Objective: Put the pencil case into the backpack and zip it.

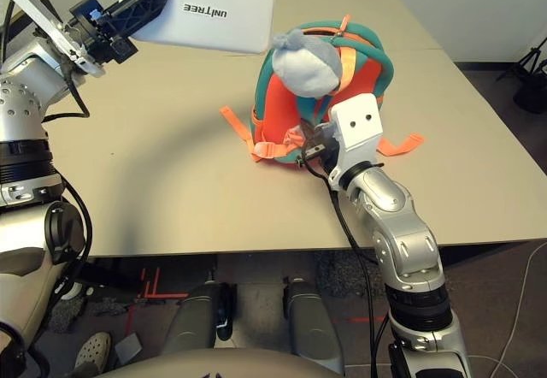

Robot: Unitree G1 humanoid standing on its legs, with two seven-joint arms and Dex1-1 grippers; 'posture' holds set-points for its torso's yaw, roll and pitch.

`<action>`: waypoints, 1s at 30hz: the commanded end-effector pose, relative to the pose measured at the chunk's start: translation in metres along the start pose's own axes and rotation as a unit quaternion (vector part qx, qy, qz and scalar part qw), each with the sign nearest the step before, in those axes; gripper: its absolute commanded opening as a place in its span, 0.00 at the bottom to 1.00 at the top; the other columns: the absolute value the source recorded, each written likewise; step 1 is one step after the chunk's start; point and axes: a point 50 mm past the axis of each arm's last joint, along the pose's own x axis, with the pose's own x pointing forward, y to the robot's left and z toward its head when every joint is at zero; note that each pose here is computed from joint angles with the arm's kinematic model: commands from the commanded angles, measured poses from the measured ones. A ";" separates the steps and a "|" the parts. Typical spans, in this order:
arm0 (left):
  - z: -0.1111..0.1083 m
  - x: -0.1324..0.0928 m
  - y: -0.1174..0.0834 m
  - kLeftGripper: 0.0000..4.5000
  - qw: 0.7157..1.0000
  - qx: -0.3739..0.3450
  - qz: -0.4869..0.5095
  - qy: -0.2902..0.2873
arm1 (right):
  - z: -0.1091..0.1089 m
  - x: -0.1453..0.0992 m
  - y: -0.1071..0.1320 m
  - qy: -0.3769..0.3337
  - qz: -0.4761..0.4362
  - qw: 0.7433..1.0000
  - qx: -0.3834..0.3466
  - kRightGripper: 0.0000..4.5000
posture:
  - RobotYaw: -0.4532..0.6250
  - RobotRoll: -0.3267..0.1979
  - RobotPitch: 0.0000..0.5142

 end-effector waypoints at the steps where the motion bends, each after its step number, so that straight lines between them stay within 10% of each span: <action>1: -0.006 0.009 -0.003 0.29 1.000 0.007 -0.022 0.020 | -0.005 0.002 0.005 0.012 0.013 1.000 0.008 0.03 | 0.34 0.62 0.18; 30: -0.071 0.079 0.003 0.29 0.963 0.105 -0.119 0.216 | -0.007 0.013 0.010 -0.002 0.020 1.000 0.000 0.03 | 0.31 0.62 0.13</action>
